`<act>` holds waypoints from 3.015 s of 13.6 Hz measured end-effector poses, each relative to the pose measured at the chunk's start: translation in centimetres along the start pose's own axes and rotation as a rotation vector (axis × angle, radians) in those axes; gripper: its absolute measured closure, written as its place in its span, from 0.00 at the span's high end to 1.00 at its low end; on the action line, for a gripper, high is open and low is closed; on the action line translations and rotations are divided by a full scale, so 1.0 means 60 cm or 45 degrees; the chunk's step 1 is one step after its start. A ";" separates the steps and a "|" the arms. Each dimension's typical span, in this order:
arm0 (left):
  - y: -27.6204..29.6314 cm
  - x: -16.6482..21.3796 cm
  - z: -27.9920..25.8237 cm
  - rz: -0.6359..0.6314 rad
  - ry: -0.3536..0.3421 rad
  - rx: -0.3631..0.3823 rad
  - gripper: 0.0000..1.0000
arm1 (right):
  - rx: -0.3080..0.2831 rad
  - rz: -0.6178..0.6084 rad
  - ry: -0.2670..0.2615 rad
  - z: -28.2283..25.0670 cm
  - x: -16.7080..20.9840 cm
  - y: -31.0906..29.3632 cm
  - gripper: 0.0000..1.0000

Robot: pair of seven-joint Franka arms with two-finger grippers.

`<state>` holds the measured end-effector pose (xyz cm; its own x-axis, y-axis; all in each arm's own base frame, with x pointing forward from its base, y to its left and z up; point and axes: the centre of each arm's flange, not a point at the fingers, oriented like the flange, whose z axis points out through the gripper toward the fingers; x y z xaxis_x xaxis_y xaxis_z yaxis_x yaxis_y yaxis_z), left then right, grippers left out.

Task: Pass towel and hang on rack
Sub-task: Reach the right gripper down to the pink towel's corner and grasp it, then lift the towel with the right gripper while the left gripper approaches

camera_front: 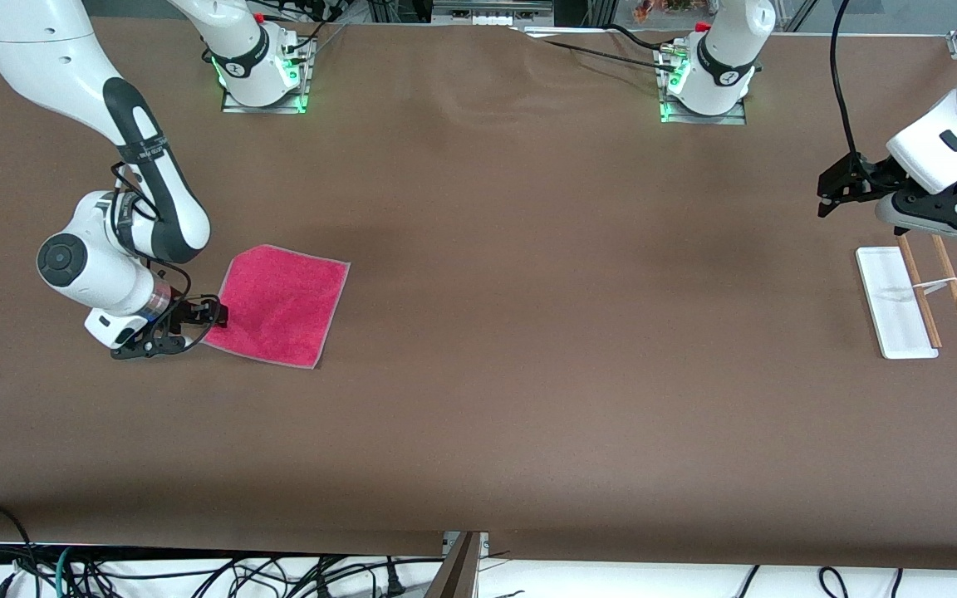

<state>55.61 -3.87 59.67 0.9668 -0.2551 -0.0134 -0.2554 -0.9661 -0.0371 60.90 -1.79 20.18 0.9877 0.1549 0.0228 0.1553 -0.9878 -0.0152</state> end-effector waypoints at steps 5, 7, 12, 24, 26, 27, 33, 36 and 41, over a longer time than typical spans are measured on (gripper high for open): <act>0.000 0.000 0.000 0.000 0.000 0.000 1.00 | 0.005 -0.010 0.009 0.029 0.001 -0.012 0.76; 0.000 0.000 0.000 0.000 0.000 0.000 1.00 | 0.005 -0.011 0.012 0.028 0.002 -0.013 0.58; 0.000 0.000 0.000 0.000 0.000 0.000 1.00 | 0.005 -0.011 0.015 0.027 0.003 -0.014 0.32; 0.016 0.003 -0.001 0.022 0.001 0.000 1.00 | 0.117 -0.021 -0.144 -0.227 0.126 -0.121 0.02; 0.016 0.003 0.000 0.023 -0.001 0.000 1.00 | 0.123 0.019 -0.202 -0.289 0.137 -0.162 0.02; 0.017 0.002 0.000 0.023 -0.007 -0.001 1.00 | 0.123 0.041 -0.229 -0.316 0.140 -0.185 0.02; 0.031 -0.005 0.008 0.032 -0.057 -0.104 1.00 | 0.154 0.193 -0.326 -0.444 0.125 -0.385 0.02; 0.033 -0.019 0.018 0.143 -0.129 -0.197 1.00 | 0.268 0.290 -0.350 -0.489 0.114 -0.460 0.02; 0.063 -0.012 0.029 0.349 -0.116 -0.354 1.00 | 0.358 0.409 -0.376 -0.542 0.069 -0.638 0.02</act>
<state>53.95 -7.26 57.80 0.8555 -0.5123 -0.0747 -0.4810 -0.8398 0.2516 58.40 36.04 53.37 0.9438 -0.1165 -0.3094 -0.1973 -0.9494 -0.2443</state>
